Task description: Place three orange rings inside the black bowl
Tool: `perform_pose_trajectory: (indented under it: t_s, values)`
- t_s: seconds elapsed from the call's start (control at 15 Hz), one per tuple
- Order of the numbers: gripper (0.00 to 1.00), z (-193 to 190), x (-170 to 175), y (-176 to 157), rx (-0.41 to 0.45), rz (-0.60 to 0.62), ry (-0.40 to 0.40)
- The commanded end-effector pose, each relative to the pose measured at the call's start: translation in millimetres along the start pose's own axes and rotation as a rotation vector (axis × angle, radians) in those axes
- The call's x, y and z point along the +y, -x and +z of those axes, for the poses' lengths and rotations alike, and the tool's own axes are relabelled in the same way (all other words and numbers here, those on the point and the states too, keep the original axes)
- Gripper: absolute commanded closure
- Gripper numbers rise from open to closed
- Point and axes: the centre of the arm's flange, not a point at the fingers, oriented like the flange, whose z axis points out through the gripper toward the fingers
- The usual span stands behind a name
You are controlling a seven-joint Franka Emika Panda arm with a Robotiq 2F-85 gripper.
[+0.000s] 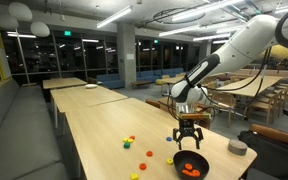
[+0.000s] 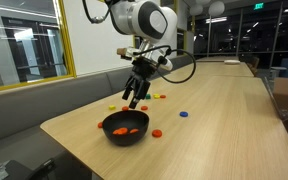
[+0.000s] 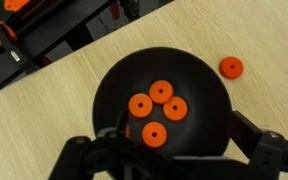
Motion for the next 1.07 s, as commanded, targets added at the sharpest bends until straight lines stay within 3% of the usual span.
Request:
perform_pose_trajectory:
  t_s: [0.0,0.27,0.47,0.67,1.0]
  values:
    - [0.0,-33.3,7.8,12.0,0.133,0.004,-0.027]
    - [0.0,-79.4,24.1,35.0,0.33,-0.027,-0.075]
    - [0.0,-113.4,41.1,58.0,0.423,-0.032,-0.109]
    - [0.0,-142.3,58.3,84.4,0.441,-0.046,-0.085]
    - [0.0,-178.2,86.2,138.2,0.364,-0.179,0.003]
